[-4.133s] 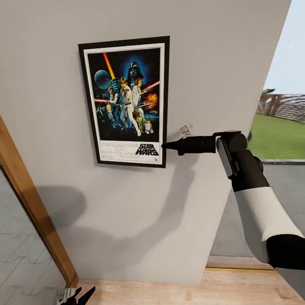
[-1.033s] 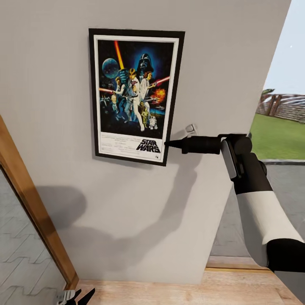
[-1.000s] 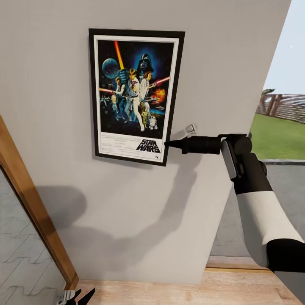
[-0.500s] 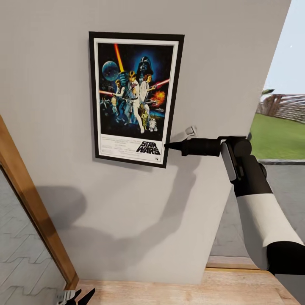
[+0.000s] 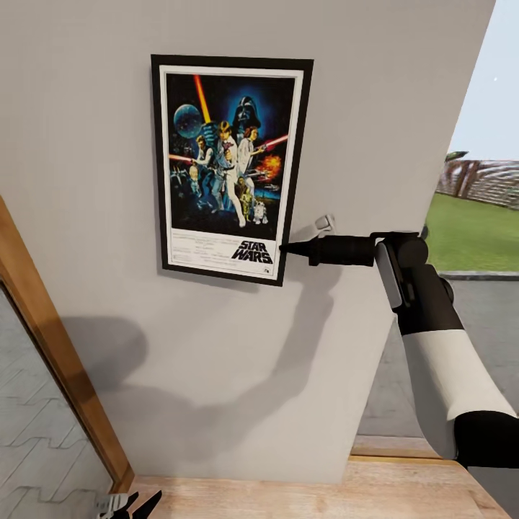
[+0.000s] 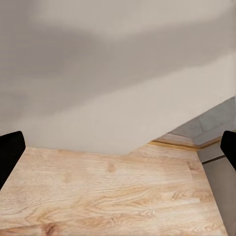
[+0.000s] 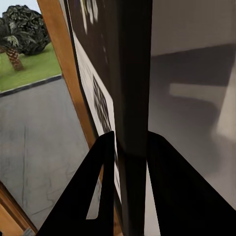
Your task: Pick up the poster from the kitchen countertop and hang it on one of the wall nails in the kitchen.
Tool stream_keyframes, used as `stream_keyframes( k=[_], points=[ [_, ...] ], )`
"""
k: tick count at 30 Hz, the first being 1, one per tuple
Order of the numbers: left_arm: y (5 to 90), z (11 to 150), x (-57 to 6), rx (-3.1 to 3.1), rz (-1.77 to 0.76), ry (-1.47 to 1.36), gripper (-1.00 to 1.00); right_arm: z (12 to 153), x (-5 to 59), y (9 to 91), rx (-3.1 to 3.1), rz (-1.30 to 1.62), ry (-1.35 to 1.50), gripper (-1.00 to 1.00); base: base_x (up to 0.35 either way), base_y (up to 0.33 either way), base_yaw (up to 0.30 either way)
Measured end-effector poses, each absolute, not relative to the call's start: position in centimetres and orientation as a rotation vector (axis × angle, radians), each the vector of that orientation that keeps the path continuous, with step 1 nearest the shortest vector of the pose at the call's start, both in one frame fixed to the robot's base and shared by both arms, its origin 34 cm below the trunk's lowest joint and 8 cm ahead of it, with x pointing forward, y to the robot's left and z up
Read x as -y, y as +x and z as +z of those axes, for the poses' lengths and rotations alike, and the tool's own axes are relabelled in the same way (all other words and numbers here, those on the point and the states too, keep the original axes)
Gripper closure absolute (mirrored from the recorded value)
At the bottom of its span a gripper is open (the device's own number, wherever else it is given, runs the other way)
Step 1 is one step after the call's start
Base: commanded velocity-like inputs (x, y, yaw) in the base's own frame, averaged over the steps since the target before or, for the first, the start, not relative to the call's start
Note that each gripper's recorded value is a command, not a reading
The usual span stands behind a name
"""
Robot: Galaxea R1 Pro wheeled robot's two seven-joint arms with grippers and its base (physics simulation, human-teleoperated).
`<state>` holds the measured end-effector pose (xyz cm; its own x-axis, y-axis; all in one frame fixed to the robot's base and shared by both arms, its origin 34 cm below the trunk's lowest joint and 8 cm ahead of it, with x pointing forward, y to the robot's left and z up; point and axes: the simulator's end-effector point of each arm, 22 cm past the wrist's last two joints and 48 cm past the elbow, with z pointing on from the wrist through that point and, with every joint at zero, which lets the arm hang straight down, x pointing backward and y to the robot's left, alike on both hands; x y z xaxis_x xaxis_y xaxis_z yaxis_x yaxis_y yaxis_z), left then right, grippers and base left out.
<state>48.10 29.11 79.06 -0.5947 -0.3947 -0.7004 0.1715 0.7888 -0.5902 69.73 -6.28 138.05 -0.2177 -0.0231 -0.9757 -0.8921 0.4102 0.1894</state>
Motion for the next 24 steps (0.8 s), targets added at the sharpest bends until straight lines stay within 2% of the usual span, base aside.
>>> stream_keyframes(
  k=[24],
  points=[
    [48.08, 79.05, -29.12, -2.068, -0.788, -0.166, -1.00, 137.73, 6.32, 69.90, -1.589, 1.011, -0.826, 1.00, 0.000, 0.074, 0.000]
  ],
)
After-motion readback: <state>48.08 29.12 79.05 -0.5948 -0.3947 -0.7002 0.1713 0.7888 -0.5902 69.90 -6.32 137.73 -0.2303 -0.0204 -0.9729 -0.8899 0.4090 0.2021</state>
